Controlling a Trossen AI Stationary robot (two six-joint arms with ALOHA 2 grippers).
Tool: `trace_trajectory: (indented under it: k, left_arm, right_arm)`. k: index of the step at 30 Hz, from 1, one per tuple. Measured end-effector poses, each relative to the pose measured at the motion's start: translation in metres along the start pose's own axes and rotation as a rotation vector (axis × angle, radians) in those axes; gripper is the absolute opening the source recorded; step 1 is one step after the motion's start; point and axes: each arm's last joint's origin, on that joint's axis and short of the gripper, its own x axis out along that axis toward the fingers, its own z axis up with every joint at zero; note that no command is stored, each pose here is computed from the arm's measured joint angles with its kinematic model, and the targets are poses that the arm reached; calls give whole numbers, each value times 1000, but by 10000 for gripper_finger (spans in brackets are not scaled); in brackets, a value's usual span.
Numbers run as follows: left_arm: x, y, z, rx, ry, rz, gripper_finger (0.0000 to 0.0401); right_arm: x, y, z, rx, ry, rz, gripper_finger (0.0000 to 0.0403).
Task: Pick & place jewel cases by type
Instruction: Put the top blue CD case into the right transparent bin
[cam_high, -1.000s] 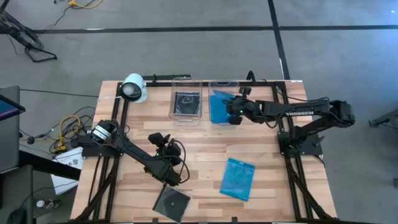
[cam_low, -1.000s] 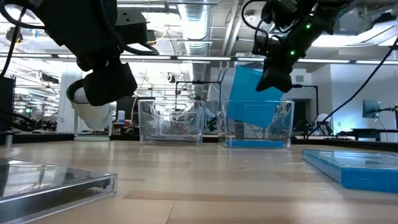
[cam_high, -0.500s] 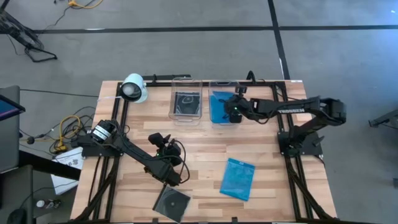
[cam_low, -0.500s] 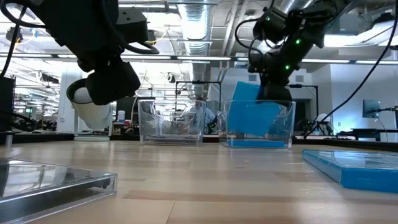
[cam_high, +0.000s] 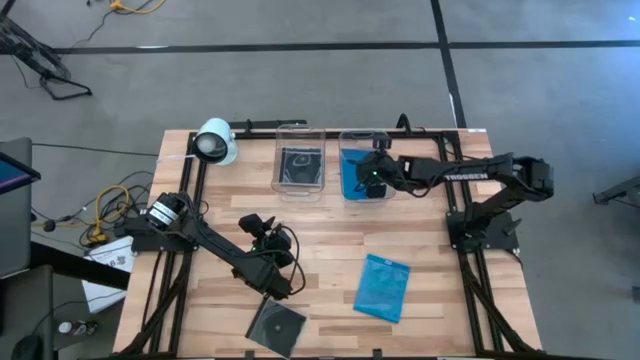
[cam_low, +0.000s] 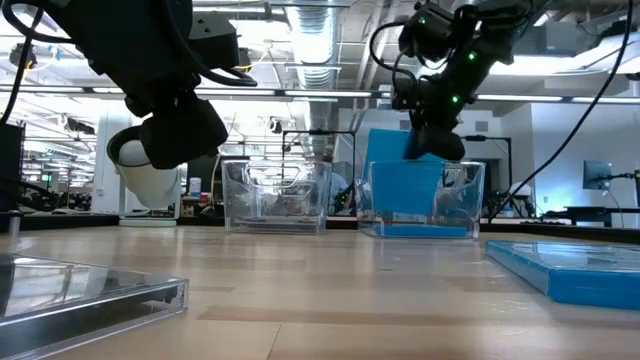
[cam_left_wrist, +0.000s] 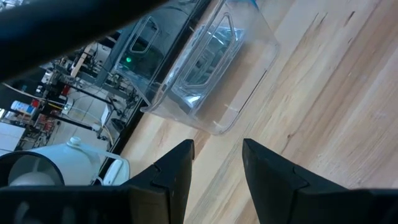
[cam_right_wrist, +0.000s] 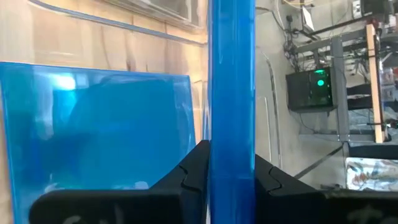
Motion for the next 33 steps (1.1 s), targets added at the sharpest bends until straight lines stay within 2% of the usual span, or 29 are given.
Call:
trace_trajectory:
  k: [15,21,26,33]
  left_arm:
    - [0,-1,0,-6,8,-6,137]
    - [0,-1,0,-12,7,-9,137]
    - [0,-2,0,-18,6,-13,137]
    - [0,-2,1,-24,5,-16,137]
  right_arm:
    - [-4,-1,0,-7,24,67,90]
    - [-3,-2,-1,-10,34,52,130]
    - [-4,-7,-2,-27,100,-67,174]
    - [-6,-2,1,-37,57,-7,200]
